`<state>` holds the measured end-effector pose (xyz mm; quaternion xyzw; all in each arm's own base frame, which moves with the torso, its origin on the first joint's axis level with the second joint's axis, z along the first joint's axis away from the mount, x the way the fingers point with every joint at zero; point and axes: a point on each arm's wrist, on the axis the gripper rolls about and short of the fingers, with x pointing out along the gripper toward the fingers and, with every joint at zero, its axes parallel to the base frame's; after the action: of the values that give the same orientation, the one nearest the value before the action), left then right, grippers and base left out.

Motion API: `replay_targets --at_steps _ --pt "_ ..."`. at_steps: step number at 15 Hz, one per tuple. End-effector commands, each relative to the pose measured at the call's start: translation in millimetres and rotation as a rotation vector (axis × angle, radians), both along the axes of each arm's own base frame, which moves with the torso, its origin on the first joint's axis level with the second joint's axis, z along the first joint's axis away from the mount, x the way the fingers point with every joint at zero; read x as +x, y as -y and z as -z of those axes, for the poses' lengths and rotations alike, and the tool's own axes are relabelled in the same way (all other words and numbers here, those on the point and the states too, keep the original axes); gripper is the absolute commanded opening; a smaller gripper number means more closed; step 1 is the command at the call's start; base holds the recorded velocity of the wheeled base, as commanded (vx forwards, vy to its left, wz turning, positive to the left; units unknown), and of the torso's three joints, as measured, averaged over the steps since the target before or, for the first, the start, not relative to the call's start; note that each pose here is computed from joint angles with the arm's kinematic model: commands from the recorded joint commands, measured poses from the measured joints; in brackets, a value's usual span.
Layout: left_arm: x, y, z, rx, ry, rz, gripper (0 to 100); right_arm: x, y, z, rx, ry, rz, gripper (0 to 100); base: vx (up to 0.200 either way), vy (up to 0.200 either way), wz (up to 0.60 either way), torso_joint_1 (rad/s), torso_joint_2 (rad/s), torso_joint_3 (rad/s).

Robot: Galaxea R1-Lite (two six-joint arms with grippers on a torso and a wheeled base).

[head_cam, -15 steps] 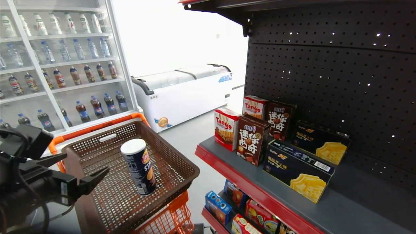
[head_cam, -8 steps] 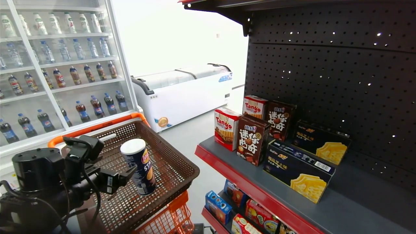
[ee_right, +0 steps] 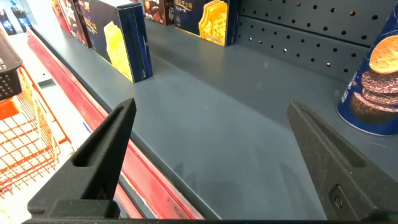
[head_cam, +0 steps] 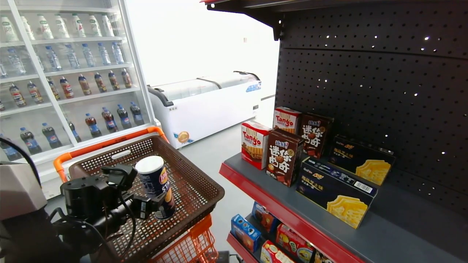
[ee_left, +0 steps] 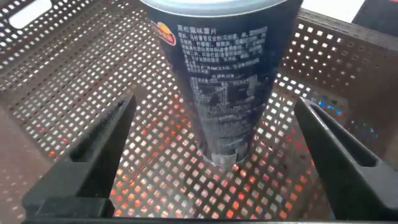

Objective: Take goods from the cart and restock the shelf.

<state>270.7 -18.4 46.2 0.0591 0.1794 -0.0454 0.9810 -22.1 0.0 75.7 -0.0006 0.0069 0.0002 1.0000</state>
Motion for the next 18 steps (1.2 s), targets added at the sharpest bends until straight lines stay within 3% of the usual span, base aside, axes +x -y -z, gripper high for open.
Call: replay_targets --at_steps 1,8,9,12,14,15,16,18 --pt "20.8 1.8 25.3 -0.011 -0.039 -0.006 100 0.1 0.0 0.0 0.0 -0.002 -0.001 100 0.0 0.0 0.0 0.0 0.0 0.0" --pt "58.3 5.8 28.5 -0.016 0.047 -0.005 100 0.1 0.0 0.0 0.0 -0.002 0.0 100 0.0 0.0 0.0 0.0 0.0 0.0" --pt "64.3 5.5 27.0 -0.014 0.059 -0.014 0 0.1 0.0 0.0 0.0 -0.002 0.0 100 0.0 0.0 0.0 0.0 0.0 0.0" --pt "64.9 4.4 21.4 -0.013 0.081 -0.024 0 0.1 0.0 0.0 0.0 -0.002 0.0 100 0.0 0.0 0.0 0.0 0.0 0.0" --pt "62.8 5.3 -0.8 -0.03 0.141 0.022 0 0.1 0.0 0.0 0.0 -0.002 -0.001 100 0.0 0.0 0.0 0.0 0.0 0.0" --pt "62.6 5.4 -1.7 -0.03 0.142 0.026 0 0.1 0.0 0.0 0.0 -0.002 0.0 100 0.0 0.0 0.0 0.0 0.0 0.0" --pt "55.8 6.5 -23.9 -0.049 0.147 0.095 0 0.1 0.0 0.0 0.0 -0.002 0.0 100 0.0 0.0 0.0 0.0 0.0 0.0" --pt "46.2 7.9 -49.7 -0.068 0.105 0.162 0 0.1 0.0 0.0 0.0 -0.002 0.0 100 0.0 0.0 0.0 0.0 0.0 0.0"
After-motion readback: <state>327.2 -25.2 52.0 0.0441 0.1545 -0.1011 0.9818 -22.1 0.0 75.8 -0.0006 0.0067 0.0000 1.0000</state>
